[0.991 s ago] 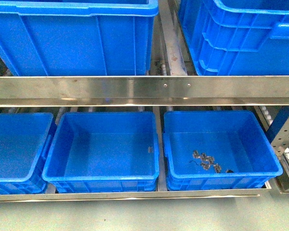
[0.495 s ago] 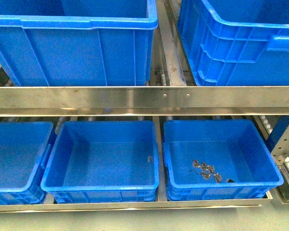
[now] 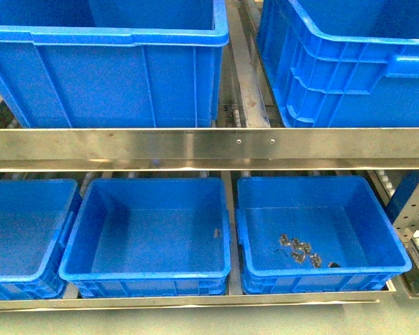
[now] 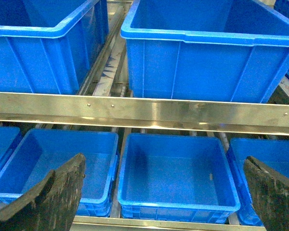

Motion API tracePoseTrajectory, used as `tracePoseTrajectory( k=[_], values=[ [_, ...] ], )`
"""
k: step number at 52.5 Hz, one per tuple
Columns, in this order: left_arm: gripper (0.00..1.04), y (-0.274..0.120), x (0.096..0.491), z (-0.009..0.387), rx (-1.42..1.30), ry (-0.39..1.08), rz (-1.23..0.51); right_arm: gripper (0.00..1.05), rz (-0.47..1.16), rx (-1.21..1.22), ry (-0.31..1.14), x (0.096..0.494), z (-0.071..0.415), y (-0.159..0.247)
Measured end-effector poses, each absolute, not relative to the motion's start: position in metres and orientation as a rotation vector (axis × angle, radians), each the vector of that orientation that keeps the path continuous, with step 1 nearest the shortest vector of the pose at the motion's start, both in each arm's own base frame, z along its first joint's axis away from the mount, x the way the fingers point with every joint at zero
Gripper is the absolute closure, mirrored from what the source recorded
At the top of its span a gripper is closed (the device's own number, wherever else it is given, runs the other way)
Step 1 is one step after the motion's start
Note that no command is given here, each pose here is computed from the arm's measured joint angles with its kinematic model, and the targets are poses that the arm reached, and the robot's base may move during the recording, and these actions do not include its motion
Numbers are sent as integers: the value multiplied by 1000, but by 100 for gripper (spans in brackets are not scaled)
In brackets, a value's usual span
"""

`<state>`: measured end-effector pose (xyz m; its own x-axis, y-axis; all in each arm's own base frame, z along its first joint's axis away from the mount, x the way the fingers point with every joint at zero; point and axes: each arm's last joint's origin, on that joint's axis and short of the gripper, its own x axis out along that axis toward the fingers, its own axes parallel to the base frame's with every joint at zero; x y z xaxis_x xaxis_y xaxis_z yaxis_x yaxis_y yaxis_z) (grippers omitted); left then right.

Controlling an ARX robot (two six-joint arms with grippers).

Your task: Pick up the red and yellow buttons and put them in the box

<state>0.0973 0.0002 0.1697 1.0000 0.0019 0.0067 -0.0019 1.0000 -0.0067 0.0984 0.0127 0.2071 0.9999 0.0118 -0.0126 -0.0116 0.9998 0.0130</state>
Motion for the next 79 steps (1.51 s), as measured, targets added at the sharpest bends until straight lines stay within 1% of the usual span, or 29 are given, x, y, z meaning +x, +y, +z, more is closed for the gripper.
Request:
tracePoseTrajectory(
  k=[2, 3, 6, 12, 45, 64, 66, 71, 72, 77, 79],
  values=[
    [8, 0, 97, 170, -7, -7, 2, 102, 14, 10, 10, 98, 205, 11],
    [8, 0, 97, 170, -6, -7, 2, 102, 27, 6, 9, 98, 204, 10],
    [8, 0, 97, 170, -7, -7, 2, 102, 38, 6, 9, 98, 200, 5],
    [8, 0, 97, 170, -7, -7, 2, 102, -7, 6, 11, 98, 193, 0],
    [8, 0, 97, 170, -7, -7, 2, 102, 3, 6, -1, 97, 172, 0],
    [8, 0, 97, 170, -7, -7, 2, 102, 2, 6, -24, 96, 174, 0],
    [8, 0, 97, 170, -7, -7, 2, 99, 2, 4, -23, 96, 174, 0],
    [8, 0, 97, 170, -6, -7, 2, 81, 2, 4, -24, 96, 174, 0],
    [8, 0, 97, 170, -6, -7, 2, 79, 2, 4, -24, 96, 174, 0],
    [8, 0, 97, 170, -6, -7, 2, 62, 2, 4, -24, 96, 174, 0],
    [8, 0, 97, 170, -6, -7, 2, 57, 2, 4, -24, 96, 174, 0]
  ],
)
